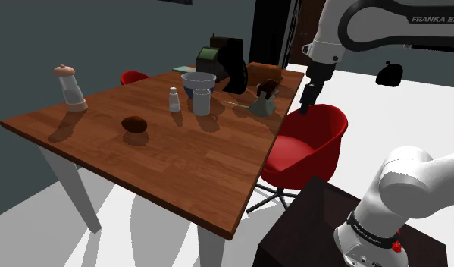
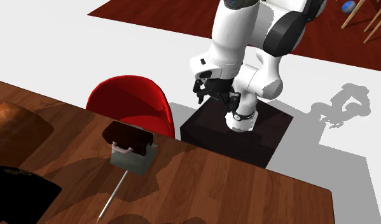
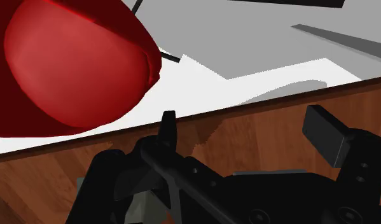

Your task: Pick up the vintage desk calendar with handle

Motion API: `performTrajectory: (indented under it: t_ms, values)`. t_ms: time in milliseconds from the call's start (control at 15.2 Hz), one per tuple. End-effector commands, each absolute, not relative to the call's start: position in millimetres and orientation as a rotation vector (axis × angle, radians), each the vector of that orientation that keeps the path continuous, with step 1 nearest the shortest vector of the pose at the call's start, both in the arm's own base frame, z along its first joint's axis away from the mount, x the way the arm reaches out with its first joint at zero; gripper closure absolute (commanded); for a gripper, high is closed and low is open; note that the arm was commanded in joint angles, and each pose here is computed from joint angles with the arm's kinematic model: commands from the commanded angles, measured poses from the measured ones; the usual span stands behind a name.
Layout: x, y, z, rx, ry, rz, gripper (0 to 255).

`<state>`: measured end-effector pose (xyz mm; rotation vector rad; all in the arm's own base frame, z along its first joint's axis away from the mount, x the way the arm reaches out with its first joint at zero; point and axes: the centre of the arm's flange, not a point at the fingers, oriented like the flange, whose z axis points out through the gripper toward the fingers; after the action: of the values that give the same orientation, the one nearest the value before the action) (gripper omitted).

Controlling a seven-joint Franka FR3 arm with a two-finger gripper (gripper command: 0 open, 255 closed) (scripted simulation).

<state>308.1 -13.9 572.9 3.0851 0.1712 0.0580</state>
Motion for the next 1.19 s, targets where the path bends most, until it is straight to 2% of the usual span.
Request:
performTrajectory:
  t_ms: [0, 528, 1122]
  values:
    - [308, -14, 573, 3.085, 0.171, 0.058, 0]
    - [411, -18, 583, 3.093, -0.686, 0.064, 0]
    - [504, -87, 592, 2.814, -1.635, 0.065, 0]
